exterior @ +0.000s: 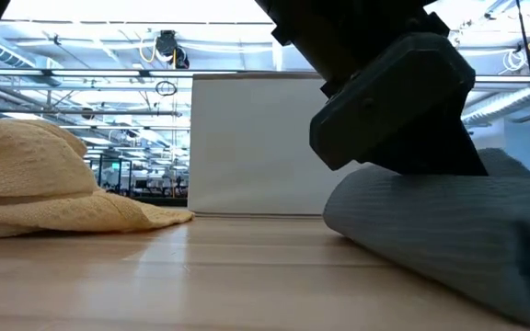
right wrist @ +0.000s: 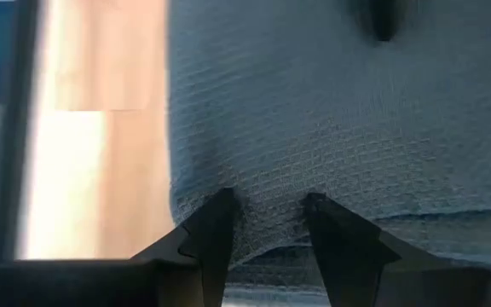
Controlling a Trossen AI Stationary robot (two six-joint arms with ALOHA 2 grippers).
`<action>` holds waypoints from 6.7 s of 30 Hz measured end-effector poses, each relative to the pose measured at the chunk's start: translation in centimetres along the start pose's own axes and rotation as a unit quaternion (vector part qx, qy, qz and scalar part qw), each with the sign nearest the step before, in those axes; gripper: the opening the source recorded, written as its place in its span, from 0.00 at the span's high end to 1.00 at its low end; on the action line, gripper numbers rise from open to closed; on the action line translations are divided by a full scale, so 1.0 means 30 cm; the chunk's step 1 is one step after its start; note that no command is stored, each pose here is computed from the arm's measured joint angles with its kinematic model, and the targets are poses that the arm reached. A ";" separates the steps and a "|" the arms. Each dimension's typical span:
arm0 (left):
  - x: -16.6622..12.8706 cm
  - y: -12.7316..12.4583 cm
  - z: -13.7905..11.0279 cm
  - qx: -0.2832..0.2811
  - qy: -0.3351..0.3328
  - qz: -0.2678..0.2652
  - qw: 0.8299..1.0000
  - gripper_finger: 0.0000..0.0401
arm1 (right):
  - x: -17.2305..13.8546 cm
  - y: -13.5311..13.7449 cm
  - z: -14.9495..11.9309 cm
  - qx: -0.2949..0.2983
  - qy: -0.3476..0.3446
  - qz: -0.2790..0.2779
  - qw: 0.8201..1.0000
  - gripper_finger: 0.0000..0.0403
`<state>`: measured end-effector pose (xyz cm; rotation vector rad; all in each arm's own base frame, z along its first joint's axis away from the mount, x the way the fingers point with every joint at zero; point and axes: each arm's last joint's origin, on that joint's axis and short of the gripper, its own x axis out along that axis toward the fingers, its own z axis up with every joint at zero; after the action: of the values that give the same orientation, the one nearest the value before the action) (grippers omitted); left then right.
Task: Fold towel
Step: Fold the gray towel, then fold the yellow towel
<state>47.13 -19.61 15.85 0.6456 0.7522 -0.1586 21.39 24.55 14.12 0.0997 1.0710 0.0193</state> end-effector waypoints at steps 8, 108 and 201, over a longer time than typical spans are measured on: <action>-0.028 -0.048 0.019 0.043 0.013 0.057 0.997 0.39 | -0.071 0.027 0.058 -0.057 -0.055 -0.015 0.997 0.65; -0.722 0.336 -0.128 -0.167 0.177 0.034 0.969 0.39 | -0.264 -0.201 0.124 -0.203 -0.265 0.091 0.938 0.65; -0.827 0.152 -0.048 -0.164 -0.039 0.014 0.986 0.99 | 0.149 -0.221 0.202 -0.150 -0.301 0.057 0.940 0.56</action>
<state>29.83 -17.35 34.11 0.3350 0.6752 -0.0322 28.62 17.79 12.48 -0.1047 0.4393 0.2426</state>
